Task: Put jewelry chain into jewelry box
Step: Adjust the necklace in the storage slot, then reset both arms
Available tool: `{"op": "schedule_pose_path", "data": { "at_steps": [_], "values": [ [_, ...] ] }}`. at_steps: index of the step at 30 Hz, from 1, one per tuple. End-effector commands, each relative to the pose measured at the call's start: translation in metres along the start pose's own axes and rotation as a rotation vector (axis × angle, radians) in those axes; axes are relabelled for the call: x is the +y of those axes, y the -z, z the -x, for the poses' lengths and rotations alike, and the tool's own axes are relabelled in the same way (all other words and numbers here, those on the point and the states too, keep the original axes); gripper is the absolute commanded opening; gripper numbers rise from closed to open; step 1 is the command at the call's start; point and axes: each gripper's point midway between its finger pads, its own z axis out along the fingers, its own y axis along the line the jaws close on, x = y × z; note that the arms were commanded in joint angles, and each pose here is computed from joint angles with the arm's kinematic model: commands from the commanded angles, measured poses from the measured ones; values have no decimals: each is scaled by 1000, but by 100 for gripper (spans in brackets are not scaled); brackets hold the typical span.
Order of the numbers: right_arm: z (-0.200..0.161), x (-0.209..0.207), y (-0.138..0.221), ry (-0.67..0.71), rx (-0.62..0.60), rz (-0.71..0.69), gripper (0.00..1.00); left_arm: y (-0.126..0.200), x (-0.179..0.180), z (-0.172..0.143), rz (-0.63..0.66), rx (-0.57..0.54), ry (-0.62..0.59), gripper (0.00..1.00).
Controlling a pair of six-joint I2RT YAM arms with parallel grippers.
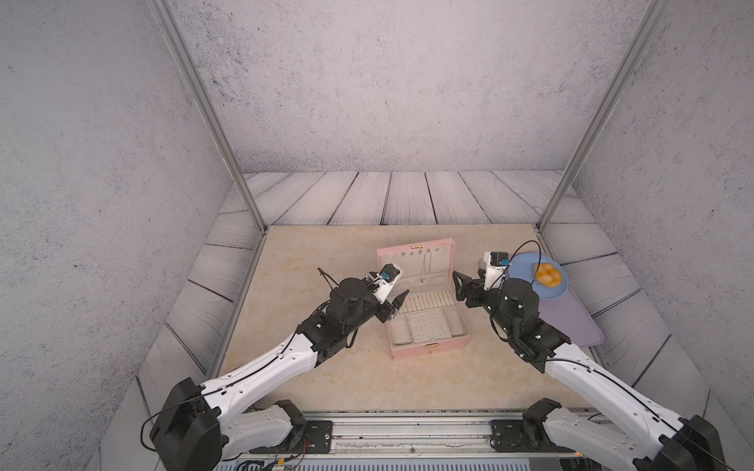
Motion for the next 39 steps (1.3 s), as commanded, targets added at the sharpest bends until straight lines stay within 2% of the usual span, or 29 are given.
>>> {"op": "schedule_pose_path", "data": {
  "at_steps": [1, 4, 7, 10, 12, 17, 19, 23, 25, 27, 30, 32, 36, 38, 39],
  "values": [
    [9, -49, 15, 44, -30, -198, 90, 23, 50, -12, 270, 40, 63, 78],
    [10, -96, 28, -22, -37, -345, 93, 41, 96, -15, 440, 28, 145, 81],
    [-7, -140, 35, -60, -16, -468, 94, 59, 152, -37, 621, 26, 263, 82],
    [-36, -184, 37, -80, 42, -577, 98, 82, 202, -79, 789, 9, 407, 88],
    [-51, -202, 31, -38, 68, -629, 99, 90, 227, -105, 864, 30, 455, 96],
    [-93, -230, 2, -4, 151, -661, 99, 90, 264, -163, 997, 166, 478, 99],
    [-101, -231, -11, -7, 152, -624, 99, 93, 273, -171, 1033, 133, 449, 99],
    [-93, -225, -28, 48, 77, -543, 99, 91, 273, -165, 988, 52, 370, 99],
    [-101, -226, -35, 57, 80, -520, 99, 87, 273, -157, 953, 3, 335, 99],
    [-104, -219, -42, 84, 60, -463, 99, 86, 273, -160, 949, 48, 338, 99],
    [-116, -215, -52, 95, 89, -412, 99, 102, 271, -177, 1024, 165, 367, 99],
    [-115, -211, -56, 107, 81, -386, 99, 105, 264, -192, 1028, 183, 367, 99],
    [-116, -211, -57, 112, 121, -383, 99, 74, 252, -220, 905, 162, 321, 99],
    [-117, -210, -57, 115, 115, -377, 99, 55, 255, -219, 849, 147, 275, 99],
    [-117, -210, -57, 116, 109, -376, 99, 52, 253, -223, 819, 209, 304, 99]
  ]
}}
